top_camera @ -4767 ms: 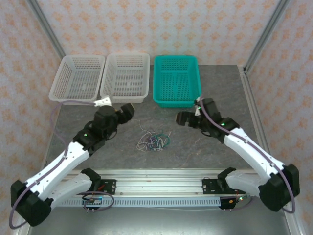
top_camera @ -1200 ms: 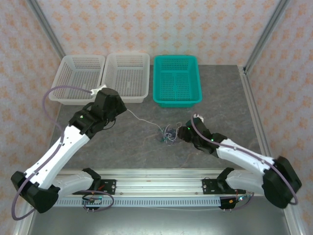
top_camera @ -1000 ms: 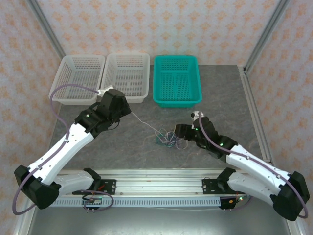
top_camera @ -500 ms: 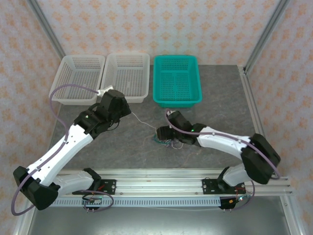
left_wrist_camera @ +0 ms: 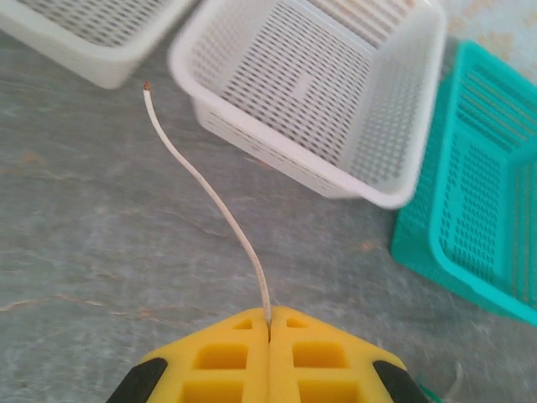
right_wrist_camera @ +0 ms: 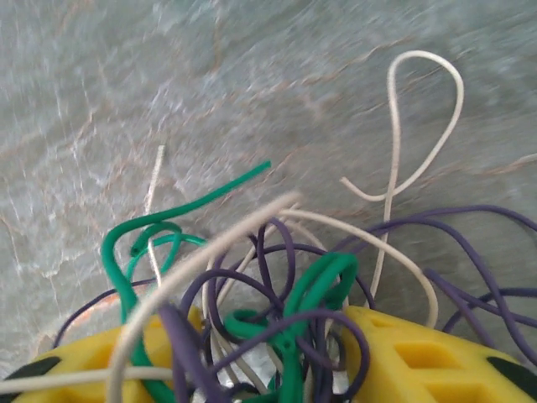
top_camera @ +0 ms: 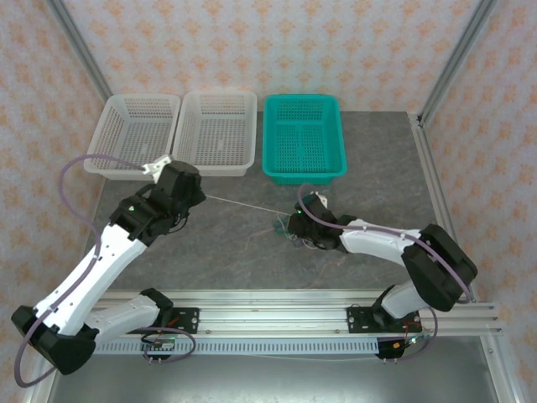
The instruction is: Untangle the cables
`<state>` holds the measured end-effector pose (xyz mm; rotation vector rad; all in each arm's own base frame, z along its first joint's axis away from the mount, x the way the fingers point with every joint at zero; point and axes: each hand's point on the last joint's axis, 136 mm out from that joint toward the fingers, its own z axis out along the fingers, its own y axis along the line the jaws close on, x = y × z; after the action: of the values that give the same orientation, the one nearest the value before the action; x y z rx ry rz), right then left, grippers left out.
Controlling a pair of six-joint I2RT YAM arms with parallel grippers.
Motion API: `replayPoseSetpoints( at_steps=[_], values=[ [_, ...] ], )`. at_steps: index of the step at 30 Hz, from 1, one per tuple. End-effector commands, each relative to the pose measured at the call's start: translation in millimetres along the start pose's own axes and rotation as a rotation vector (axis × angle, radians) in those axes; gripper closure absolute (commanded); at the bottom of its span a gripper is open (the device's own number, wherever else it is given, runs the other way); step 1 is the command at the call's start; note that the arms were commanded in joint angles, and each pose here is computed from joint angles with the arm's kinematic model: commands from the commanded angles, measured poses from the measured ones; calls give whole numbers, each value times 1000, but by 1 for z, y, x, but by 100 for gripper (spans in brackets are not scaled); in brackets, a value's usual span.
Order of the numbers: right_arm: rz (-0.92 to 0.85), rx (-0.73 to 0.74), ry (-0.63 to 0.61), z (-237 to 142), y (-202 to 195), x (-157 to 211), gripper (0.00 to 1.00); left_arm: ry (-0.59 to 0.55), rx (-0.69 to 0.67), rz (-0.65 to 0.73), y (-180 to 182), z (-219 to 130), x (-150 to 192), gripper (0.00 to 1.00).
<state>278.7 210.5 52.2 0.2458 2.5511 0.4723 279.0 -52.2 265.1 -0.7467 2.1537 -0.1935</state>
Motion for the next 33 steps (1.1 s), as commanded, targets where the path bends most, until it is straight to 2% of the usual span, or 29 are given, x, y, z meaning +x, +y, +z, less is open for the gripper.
replayPoseSetpoints(
  at_steps=[1,3,6,10,14,16,19,21,24,28,31,33],
  values=[
    [144,308,-31,-9,-96,7,46,-210,-211,-58,65,-25,-50,100],
    [243,344,-69,-18,-117,1,41,-232,-242,-76,77,-34,-61,100],
    [344,388,-112,-30,-140,-7,40,-259,-277,-98,90,-43,-70,100],
    [311,306,-133,-33,-128,-18,41,-220,-208,-114,81,-33,-61,100],
    [181,107,-58,-33,-83,-23,35,-83,-16,-100,45,0,-33,100],
    [94,-58,-18,-38,-50,-21,26,-22,48,-97,32,14,-19,100],
    [-31,-259,-1,-60,-10,-15,9,37,34,-101,34,32,-1,100],
    [-110,-405,24,-76,16,-6,6,61,16,-99,38,42,10,100],
    [-163,-490,29,-94,38,-3,3,95,16,-87,38,53,25,100],
    [-204,-412,-41,-95,51,-20,2,111,11,-71,37,59,34,100],
    [-301,-234,-78,-83,56,-30,5,104,9,-67,36,58,33,100],
    [-351,-99,-71,-66,52,-32,10,96,0,-64,37,56,30,100]
  ],
)
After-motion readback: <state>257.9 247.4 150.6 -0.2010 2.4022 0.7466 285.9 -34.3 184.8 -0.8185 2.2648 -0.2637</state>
